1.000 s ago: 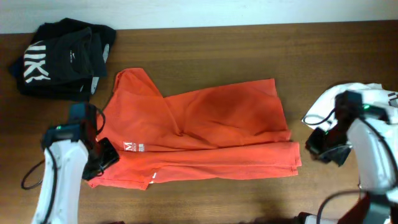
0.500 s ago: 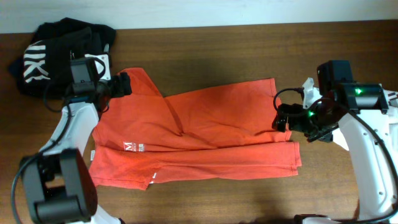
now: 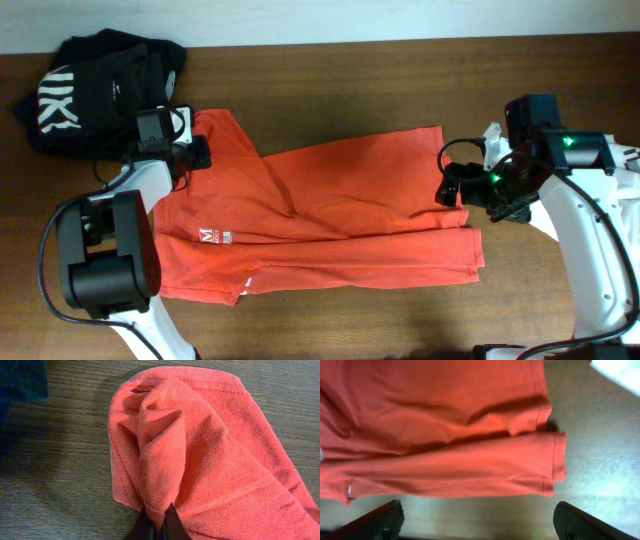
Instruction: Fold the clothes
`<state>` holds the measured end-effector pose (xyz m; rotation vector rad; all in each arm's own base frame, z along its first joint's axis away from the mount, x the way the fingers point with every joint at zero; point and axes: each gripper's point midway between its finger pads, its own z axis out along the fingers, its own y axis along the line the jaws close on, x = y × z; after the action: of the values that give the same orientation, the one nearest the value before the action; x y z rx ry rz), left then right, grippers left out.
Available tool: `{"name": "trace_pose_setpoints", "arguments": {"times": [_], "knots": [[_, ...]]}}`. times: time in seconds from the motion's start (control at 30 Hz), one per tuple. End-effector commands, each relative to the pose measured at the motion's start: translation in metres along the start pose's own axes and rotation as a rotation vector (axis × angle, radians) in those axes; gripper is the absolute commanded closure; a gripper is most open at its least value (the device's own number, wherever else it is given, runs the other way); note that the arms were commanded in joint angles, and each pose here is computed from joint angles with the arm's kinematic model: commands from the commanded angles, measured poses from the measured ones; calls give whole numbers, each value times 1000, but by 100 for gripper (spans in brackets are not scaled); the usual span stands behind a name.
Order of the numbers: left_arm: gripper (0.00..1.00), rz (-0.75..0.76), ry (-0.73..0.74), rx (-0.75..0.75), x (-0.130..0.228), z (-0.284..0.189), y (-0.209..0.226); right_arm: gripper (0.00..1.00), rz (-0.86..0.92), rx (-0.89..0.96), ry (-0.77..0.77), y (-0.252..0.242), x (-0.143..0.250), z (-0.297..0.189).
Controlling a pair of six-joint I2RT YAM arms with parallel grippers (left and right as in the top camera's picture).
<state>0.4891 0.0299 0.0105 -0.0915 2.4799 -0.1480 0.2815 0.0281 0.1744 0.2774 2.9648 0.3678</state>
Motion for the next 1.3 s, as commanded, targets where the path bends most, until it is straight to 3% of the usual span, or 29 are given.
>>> {"name": "trace_pose_setpoints", "arguments": {"times": [0.0,0.1,0.13,0.17,0.23,0.47,0.6,0.8,1.0,1.07,1.23,1.27], "knots": [[99,17,-63,67,-24,-21,-15,1,-12,10,-65,2,-17,-3],[99,39,-160,108,-57,-60,-29,1,-45,5,-190,6,-51,-4],[88,39,-160,106,-58,-68,-30,0,-61,5,-224,7,-67,3],[86,32,-130,106,-51,-69,-30,0,-60,70,-247,-4,-87,19],[98,21,-75,101,-38,-68,-28,1,-60,125,-235,-16,-107,50],[99,10,-23,86,-25,-67,-26,11,-127,108,-288,-9,-165,143],[99,4,6,36,-18,-66,-17,14,-168,144,-339,-2,-182,176],[99,3,17,2,-15,-66,-11,17,-164,187,-391,-8,-195,176],[99,3,18,2,-15,-66,-11,19,-155,202,-335,-17,-187,206],[99,3,18,2,-15,-66,-11,31,-155,201,-345,-17,-189,205],[99,2,23,24,-13,-66,-15,96,-99,222,-325,-25,-190,196],[99,-1,36,45,-10,-66,-19,96,-64,221,-322,-27,-194,189]]}}
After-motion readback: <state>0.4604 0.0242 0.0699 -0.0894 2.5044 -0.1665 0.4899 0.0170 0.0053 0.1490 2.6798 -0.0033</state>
